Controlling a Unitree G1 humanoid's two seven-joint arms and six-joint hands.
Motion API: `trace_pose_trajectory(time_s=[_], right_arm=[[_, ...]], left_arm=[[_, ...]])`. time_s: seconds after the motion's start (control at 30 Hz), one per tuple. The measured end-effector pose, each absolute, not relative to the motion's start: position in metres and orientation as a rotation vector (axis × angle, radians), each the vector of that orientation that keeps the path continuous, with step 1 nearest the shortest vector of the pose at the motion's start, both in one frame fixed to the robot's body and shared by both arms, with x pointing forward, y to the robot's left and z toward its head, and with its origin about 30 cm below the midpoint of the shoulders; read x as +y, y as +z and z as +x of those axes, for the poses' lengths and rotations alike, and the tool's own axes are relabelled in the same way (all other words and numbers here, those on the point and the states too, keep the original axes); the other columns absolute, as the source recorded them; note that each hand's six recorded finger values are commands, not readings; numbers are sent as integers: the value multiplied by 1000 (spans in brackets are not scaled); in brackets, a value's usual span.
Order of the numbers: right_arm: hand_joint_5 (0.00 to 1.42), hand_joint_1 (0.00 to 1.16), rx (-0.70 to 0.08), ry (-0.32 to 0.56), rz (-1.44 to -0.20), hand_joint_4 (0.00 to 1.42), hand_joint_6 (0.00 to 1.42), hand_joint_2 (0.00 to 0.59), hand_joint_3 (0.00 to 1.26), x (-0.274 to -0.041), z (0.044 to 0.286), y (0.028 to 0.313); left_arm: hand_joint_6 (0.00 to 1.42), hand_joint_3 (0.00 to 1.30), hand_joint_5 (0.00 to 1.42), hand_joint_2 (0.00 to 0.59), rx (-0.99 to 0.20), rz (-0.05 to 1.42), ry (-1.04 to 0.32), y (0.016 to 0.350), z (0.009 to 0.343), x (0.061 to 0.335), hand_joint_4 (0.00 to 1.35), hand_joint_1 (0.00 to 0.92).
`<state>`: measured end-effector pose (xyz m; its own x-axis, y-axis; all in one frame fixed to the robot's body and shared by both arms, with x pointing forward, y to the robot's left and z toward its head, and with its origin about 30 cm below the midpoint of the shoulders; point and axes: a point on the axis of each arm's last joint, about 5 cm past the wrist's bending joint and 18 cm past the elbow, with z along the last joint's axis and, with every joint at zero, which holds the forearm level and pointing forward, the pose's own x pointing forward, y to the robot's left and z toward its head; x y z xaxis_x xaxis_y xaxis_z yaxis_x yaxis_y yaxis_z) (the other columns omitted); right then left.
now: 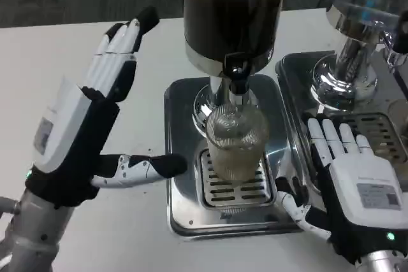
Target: Grasp the cup under the faucet to collect the drink, then remove the cup.
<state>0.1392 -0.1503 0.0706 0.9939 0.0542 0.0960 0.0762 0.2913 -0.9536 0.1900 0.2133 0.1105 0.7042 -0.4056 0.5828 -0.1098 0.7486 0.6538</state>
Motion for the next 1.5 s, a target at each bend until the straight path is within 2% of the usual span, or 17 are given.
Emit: trace_pose_trajectory(time_s=[0.33, 0.8, 1.2, 1.5], right_arm=[[0, 347, -112, -13, -1267, 0, 34, 385, 0, -145, 138, 70], [0, 355, -87, -40, -1259, 0, 34, 398, 0, -141, 134, 67], [0, 361, -78, -38, -1259, 0, 45, 401, 0, -141, 132, 66], [0, 363, -81, -39, -1256, 0, 48, 401, 0, -140, 132, 66]], left_arm=[[0, 0, 38, 90, -791, 634, -377, 113, 210, 197, 0, 0], [87, 50, 132, 111, -693, 422, -433, 100, 232, 178, 0, 0], [138, 114, 189, 121, -721, 419, -511, 97, 224, 174, 7, 0], [169, 135, 217, 128, -729, 452, -515, 97, 220, 177, 35, 0]])
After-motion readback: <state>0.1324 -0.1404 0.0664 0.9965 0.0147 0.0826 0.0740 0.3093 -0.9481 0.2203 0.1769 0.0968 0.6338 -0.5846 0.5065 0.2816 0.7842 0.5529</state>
